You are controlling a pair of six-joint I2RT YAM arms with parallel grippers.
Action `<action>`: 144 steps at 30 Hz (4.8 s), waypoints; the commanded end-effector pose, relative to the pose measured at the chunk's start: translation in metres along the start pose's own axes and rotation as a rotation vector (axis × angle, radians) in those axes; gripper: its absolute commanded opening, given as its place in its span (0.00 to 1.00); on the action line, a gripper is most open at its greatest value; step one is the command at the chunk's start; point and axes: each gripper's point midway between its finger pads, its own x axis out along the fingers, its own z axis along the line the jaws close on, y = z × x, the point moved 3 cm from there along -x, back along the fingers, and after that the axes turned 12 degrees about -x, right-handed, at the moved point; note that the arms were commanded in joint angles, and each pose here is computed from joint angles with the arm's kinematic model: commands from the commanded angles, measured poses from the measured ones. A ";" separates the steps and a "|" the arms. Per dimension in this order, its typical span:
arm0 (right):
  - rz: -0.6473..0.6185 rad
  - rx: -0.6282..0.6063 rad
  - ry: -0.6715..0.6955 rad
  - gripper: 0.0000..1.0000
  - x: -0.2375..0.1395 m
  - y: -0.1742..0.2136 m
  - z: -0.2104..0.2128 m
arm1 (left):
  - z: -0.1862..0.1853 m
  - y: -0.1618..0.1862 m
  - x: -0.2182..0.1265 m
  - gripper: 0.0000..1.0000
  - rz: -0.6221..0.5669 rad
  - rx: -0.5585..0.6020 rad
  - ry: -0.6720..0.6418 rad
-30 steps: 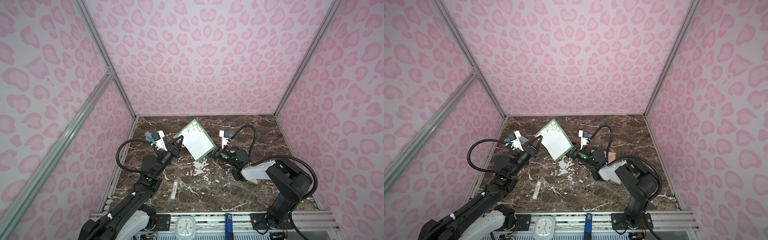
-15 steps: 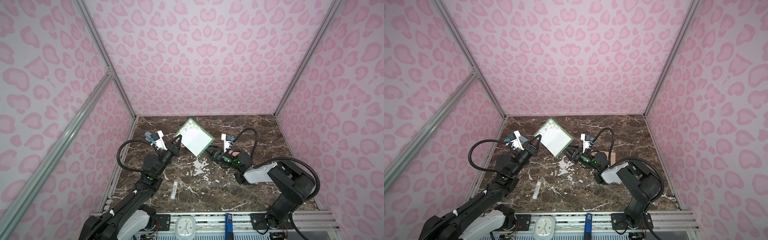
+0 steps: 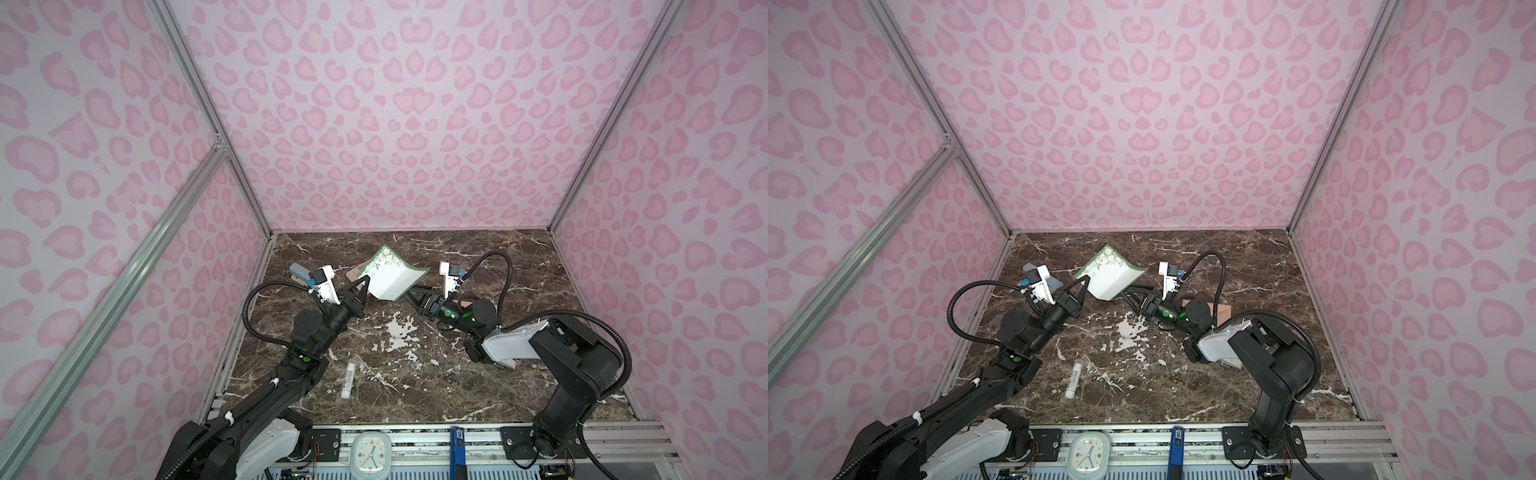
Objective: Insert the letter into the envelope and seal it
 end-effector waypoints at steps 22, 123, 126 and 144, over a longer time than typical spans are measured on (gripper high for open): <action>-0.048 0.027 -0.029 0.53 0.014 -0.009 -0.001 | -0.023 0.017 0.004 0.04 0.040 0.005 0.108; 0.911 -1.212 -0.100 0.00 -0.048 0.022 0.066 | -0.099 0.069 -0.024 0.72 0.709 0.736 0.450; 0.910 -1.212 -0.108 0.00 -0.047 0.023 0.068 | -0.096 0.074 -0.022 0.67 0.741 0.720 0.451; 0.895 -1.186 -0.112 0.00 -0.049 0.022 0.073 | -0.083 0.093 -0.017 0.18 0.849 0.703 0.419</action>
